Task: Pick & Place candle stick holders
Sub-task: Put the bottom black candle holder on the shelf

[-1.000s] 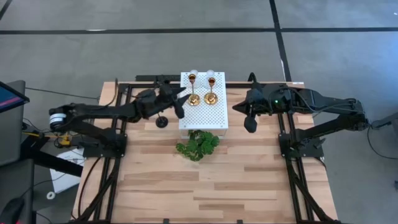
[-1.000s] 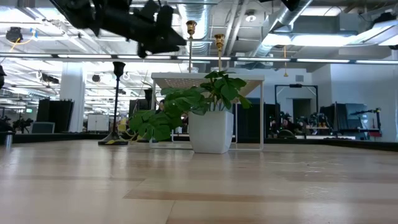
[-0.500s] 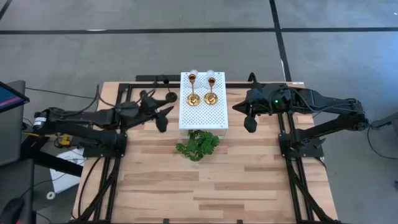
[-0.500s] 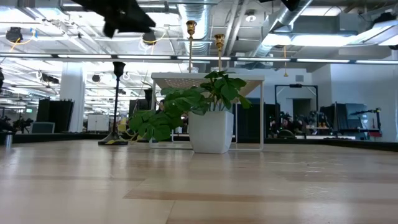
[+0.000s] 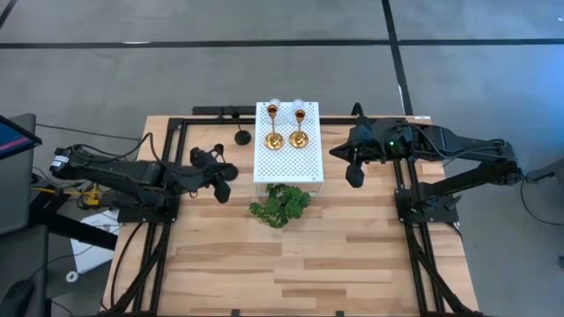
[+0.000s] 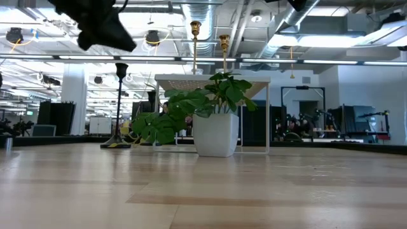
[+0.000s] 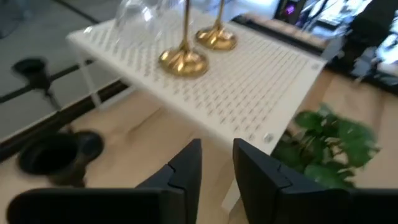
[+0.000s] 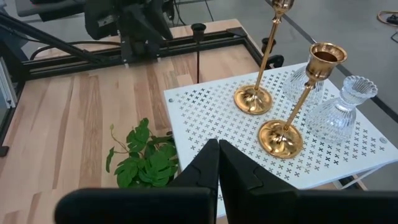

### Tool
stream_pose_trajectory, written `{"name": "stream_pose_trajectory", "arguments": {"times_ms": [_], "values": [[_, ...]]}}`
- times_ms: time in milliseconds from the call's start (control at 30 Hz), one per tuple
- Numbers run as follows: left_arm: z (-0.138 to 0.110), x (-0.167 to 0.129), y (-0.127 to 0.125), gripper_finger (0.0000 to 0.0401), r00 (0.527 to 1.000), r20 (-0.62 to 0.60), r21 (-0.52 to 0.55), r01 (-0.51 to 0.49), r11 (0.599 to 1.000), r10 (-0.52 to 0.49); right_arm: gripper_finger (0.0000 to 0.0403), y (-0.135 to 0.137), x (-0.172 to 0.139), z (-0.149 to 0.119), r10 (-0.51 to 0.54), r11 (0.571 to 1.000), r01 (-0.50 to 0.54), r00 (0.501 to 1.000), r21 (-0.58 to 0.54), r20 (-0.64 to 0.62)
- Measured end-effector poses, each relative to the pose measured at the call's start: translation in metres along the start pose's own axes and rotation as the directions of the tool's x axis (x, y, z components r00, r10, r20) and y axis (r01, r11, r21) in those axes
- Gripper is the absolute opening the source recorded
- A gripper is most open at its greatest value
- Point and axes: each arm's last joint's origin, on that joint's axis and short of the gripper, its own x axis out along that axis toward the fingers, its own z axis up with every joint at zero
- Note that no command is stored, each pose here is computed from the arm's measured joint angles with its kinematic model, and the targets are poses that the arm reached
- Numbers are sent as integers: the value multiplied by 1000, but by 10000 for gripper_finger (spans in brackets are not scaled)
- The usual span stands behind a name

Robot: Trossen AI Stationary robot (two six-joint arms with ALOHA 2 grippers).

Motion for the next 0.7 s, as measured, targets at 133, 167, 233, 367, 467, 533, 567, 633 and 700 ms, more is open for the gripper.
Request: {"name": "stream_pose_trajectory", "arguments": {"times_ms": [133, 167, 233, 367, 467, 533, 567, 633, 700], "values": [[-12, -4, 4, 65, 995, -66, -5, -71, 997, 71, 0, 0, 0, 0, 0, 1000, 0, 1000, 0, -1], [-15, -5, 5, 59, 993, -85, -4, -88, 996, 88, 0, 0, 0, 0, 0, 1000, 0, 1000, 0, -1], [-20, -6, 8, 47, 986, -120, 1, -120, 993, 119, 0, 0, 0, 0, 0, 1000, 0, 1000, 0, -1], [-27, -8, 14, 29, 970, -174, 35, -167, 985, 170, 0, -1, 0, 0, -5, 1000, 5, 1000, -1, -2], [-30, -9, 17, 21, 960, -198, 65, -190, 980, 200, 0, -2, 0, 0, -9, 1000, 9, 1000, 2, -3], [-35, -8, 19, 17, 956, -200, 81, -201, 976, 214, 0, -2, 0, 0, -9, 1000, 9, 1000, 2, -3], [-38, -8, 21, 16, 954, -198, 92, -212, 973, 227, 0, -2, 0, 0, -9, 1000, 9, 1000, 0, -3], [-48, -7, 26, 13, 948, -200, 110, -227, 967, 246, 0, -2, 0, 0, -9, 1000, 9, 1000, -4, -3], [-61, -6, 32, 9, 943, -215, 121, -233, 965, 254, 0, -2, 0, 0, -9, 1000, 9, 1000, -4, -4]]}}
